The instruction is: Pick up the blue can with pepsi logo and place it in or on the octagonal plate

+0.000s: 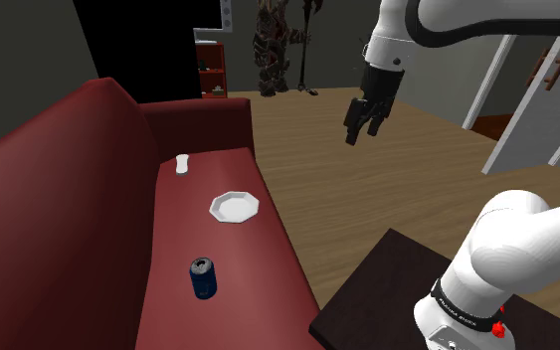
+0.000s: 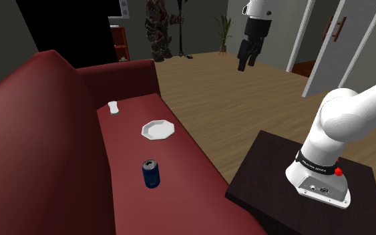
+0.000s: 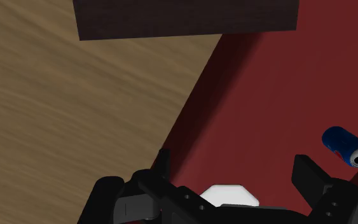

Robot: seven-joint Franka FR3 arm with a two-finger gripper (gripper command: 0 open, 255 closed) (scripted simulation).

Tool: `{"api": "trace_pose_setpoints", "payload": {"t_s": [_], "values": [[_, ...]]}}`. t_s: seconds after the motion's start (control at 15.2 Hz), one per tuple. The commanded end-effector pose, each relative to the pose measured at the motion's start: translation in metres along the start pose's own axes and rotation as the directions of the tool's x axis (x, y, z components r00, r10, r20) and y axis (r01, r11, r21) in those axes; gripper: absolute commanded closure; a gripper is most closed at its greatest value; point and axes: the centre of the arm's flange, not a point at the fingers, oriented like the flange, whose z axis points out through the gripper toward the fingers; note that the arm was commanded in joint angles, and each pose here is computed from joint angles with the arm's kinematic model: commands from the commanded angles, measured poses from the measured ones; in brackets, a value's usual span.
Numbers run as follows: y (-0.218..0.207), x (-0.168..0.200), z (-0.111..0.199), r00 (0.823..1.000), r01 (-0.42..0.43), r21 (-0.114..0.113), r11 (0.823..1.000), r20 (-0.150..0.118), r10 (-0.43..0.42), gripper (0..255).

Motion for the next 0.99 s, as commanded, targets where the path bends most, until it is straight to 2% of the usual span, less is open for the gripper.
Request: {"api": "trace_pose_setpoints", "payload": {"t_s": [0.0,0.92], "values": [[0.0,0.0,0.0,1.0,0.0,0.0,1.0,0.0,0.0,0],[-0.134,0.051,0.12,0.999,-0.027,-0.006,1.0,0.027,0.027,0]]}}
